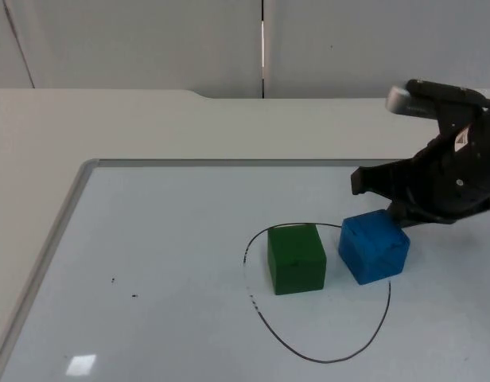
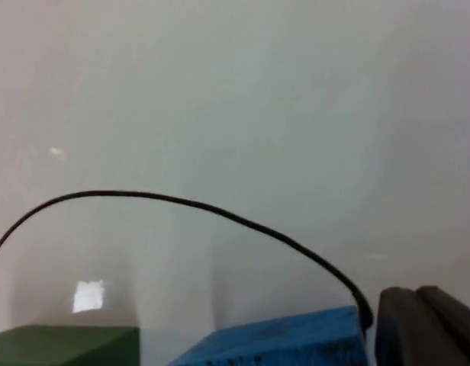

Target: Push the two cubes into the marked area.

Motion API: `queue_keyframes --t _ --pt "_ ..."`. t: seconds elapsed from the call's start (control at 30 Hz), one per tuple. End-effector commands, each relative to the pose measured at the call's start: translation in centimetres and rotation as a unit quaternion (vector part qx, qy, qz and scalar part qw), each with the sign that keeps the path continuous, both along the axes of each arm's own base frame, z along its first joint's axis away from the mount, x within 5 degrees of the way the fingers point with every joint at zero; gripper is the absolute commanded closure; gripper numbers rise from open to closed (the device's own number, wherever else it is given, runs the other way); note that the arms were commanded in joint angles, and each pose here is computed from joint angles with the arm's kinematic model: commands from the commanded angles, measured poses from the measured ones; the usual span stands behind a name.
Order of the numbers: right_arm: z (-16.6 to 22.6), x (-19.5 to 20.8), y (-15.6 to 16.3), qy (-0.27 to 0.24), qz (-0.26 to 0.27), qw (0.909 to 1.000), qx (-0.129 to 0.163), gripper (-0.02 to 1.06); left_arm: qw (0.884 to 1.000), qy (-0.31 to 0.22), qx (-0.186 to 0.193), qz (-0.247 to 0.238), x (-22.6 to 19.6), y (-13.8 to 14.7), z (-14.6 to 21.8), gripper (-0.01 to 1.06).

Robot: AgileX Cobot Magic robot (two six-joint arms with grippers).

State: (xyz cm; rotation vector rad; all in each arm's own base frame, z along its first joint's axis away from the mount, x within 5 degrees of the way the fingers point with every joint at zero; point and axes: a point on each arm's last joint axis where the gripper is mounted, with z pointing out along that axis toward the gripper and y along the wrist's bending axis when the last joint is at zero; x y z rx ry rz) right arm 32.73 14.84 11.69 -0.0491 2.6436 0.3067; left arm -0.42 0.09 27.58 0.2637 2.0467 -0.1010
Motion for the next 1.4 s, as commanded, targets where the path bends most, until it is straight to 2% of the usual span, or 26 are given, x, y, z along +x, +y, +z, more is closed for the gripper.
queue_keyframes --t 0.0,0.37,0.47,0.77,1.37 --pt "0.1 0.0 0.3 -0.001 0.004 1.0000 0.001 1.05 1.000 0.002 -0.005 -0.003 -0.1 -0.1 -0.1 1.05" --pt "-0.1 0.0 0.3 0.002 0.004 1.0000 -0.001 1.05 1.000 0.002 -0.005 -0.003 -0.1 -0.1 -0.1 1.05" --pt "-1.3 -0.1 0.3 0.019 0.004 0.9998 -0.008 1.05 1.000 0.002 -0.005 -0.003 -0.1 -0.1 -0.1 1.05" --pt "-1.9 -0.4 0.7 0.031 0.010 0.9994 -0.013 1.05 1.000 0.002 -0.005 -0.003 -0.1 -0.1 -0.1 1.05" --pt "-1.4 -0.4 2.2 0.020 0.019 0.9996 0.000 1.05 1.000 0.002 -0.005 -0.002 -0.1 -0.1 -0.1 1.05"
